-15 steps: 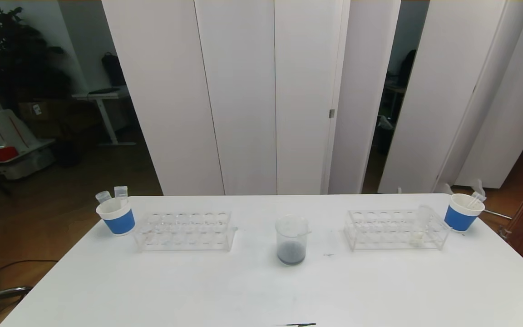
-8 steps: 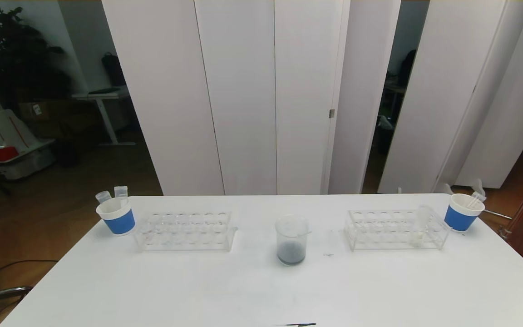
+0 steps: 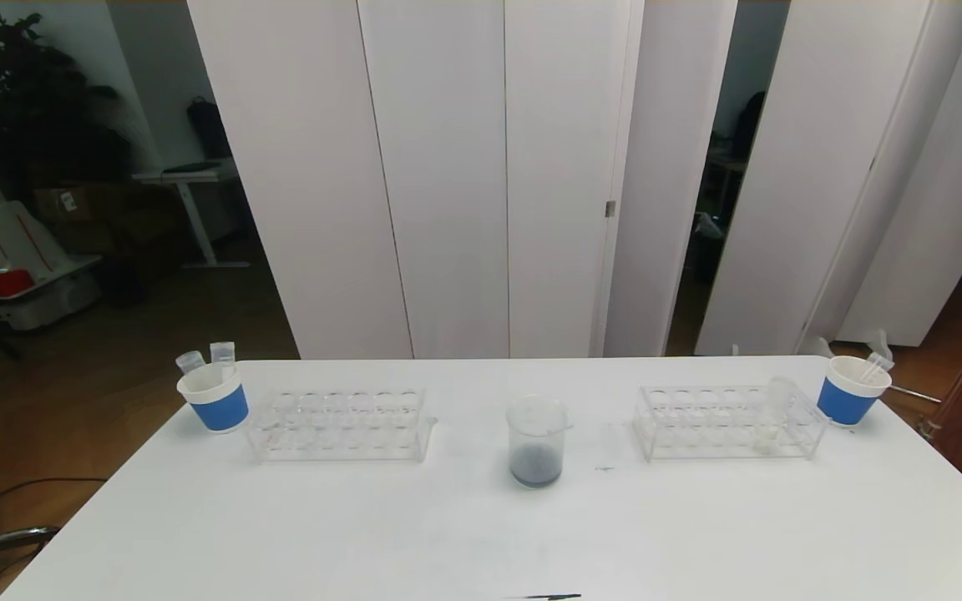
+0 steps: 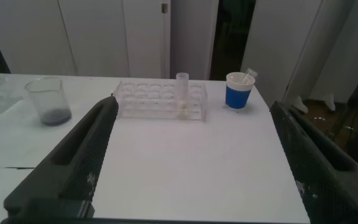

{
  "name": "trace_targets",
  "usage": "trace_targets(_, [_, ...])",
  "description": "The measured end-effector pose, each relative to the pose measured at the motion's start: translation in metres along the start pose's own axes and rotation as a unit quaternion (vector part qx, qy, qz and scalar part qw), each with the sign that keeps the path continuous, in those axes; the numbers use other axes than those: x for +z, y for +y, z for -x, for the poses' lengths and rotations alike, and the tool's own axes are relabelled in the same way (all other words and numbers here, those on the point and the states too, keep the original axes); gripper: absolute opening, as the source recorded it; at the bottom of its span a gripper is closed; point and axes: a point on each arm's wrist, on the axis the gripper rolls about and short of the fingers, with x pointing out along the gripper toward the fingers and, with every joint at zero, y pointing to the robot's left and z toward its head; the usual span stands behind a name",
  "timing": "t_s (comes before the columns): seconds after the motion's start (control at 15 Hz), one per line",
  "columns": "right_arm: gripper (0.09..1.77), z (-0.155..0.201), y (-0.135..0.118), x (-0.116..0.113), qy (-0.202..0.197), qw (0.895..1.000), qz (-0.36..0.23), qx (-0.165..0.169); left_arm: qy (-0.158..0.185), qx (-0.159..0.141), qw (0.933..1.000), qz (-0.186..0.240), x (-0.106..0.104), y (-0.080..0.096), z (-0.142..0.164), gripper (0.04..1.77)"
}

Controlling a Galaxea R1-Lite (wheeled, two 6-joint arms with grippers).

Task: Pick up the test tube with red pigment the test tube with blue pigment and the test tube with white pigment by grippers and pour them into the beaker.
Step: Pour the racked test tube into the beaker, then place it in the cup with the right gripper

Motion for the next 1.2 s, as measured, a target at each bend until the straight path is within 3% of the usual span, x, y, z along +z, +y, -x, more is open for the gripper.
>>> trace_targets(0.33, [1.75,-0.045,0.0,0.077,0.009,1.0,-0.011,-0.004,0.0,0.0,1.0,0.0,0.0,0.0,0.0,1.74])
trace_targets(0.6, [1.75,-0.116,-0.003,0.112,0.019,0.999,-0.017,-0.023,0.0,0.0,1.0,0.0,0.0,0.0,0.0,1.74])
trace_targets(0.87, [1.75,-0.195,-0.017,0.111,0.034,0.998,-0.016,-0.055,0.0,0.0,1.0,0.0,0.0,0.0,0.0,1.74])
trace_targets(1.2, [1.75,-0.282,-0.033,0.067,0.066,0.996,-0.001,-0.065,0.0,0.0,1.0,0.0,0.0,0.0,0.0,1.74])
